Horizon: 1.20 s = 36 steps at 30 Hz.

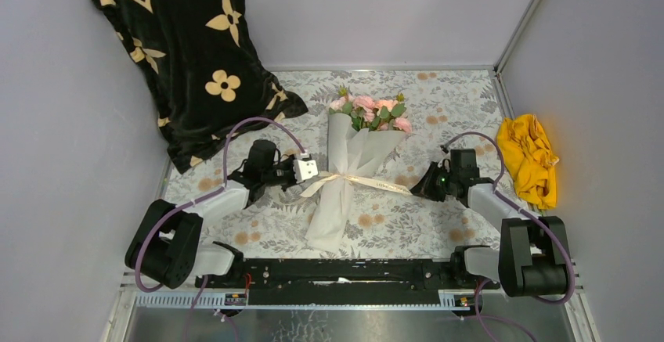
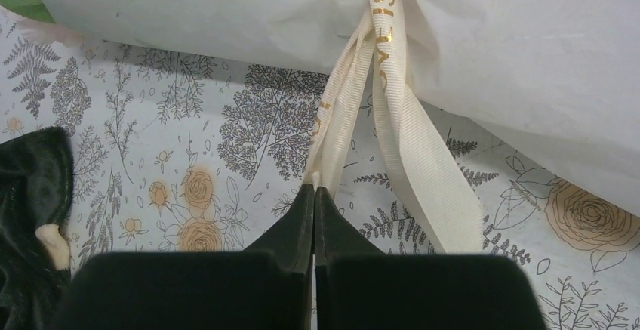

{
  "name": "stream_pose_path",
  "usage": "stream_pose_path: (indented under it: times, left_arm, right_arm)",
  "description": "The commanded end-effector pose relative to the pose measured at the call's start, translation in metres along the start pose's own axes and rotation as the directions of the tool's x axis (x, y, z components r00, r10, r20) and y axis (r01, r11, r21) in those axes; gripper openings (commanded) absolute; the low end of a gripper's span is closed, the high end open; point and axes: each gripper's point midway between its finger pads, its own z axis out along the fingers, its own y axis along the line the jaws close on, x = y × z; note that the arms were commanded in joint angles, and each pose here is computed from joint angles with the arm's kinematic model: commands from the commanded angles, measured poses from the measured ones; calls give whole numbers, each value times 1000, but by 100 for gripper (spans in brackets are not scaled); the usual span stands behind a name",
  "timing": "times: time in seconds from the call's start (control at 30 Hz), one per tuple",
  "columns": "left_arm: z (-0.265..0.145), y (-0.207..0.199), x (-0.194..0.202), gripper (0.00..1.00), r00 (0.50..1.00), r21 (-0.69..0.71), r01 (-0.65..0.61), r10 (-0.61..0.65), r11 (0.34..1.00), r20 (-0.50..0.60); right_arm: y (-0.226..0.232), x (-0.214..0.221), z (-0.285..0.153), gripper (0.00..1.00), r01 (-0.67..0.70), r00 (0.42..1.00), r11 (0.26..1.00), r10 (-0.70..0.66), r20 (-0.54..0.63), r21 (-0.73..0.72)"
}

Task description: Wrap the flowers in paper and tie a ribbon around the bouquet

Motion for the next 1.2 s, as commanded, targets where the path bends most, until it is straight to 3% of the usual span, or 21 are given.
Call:
stream_pose_path:
  times: [0.0,0.27,0.33,0.37,0.47,0.53,0.6,0.63,0.73,0.8,0.9,1.03,1.17]
  left_arm:
    - [-11,19,20,0,997,-103,-4,-4,995,-74]
    - [-20,32,-12,0,996,-144,85,-83,986,15]
    - [-29,42,-25,31,980,-187,198,-195,962,35]
    - [-33,45,-28,40,964,-202,265,-264,943,36]
    - [-45,36,-29,51,866,-201,492,-499,847,17]
    - [-52,16,-30,52,788,-157,607,-615,779,-6]
    - [-53,-16,-34,47,726,-39,685,-686,727,-44]
    - [-52,-28,-40,42,726,29,688,-686,725,-44]
    - [-39,-28,-39,41,611,9,791,-791,611,-24]
    - [-31,-31,-32,46,524,2,851,-850,525,-51]
    - [-23,-49,-24,53,497,20,867,-862,498,-98]
    - [-7,-64,-16,59,409,4,911,-900,413,-148]
    - [2,-65,-25,56,425,30,904,-895,425,-137]
  right_arm:
    - [-20,-16,-3,0,5,999,995,-11,51,100]
    - [7,-25,-8,0,48,998,999,-48,48,-13]
    - [17,-30,-13,0,63,996,997,-60,64,-43]
    - [22,-33,-15,0,68,995,996,-63,71,-59]
    - [30,-35,-16,0,68,996,993,-62,70,-97]
    - [34,-34,-15,0,74,995,991,-67,67,-114]
    - [37,-32,-13,0,77,996,989,-70,58,-124]
    - [38,-32,-12,0,80,996,988,-73,55,-130]
    - [42,-33,-11,0,92,995,986,-85,52,-136]
    - [45,-33,-11,0,102,994,985,-96,51,-140]
    - [46,-35,-13,0,118,992,983,-110,60,-139]
    - [48,-34,-12,0,120,992,981,-113,57,-151]
    - [47,-33,-12,0,127,991,981,-121,53,-148]
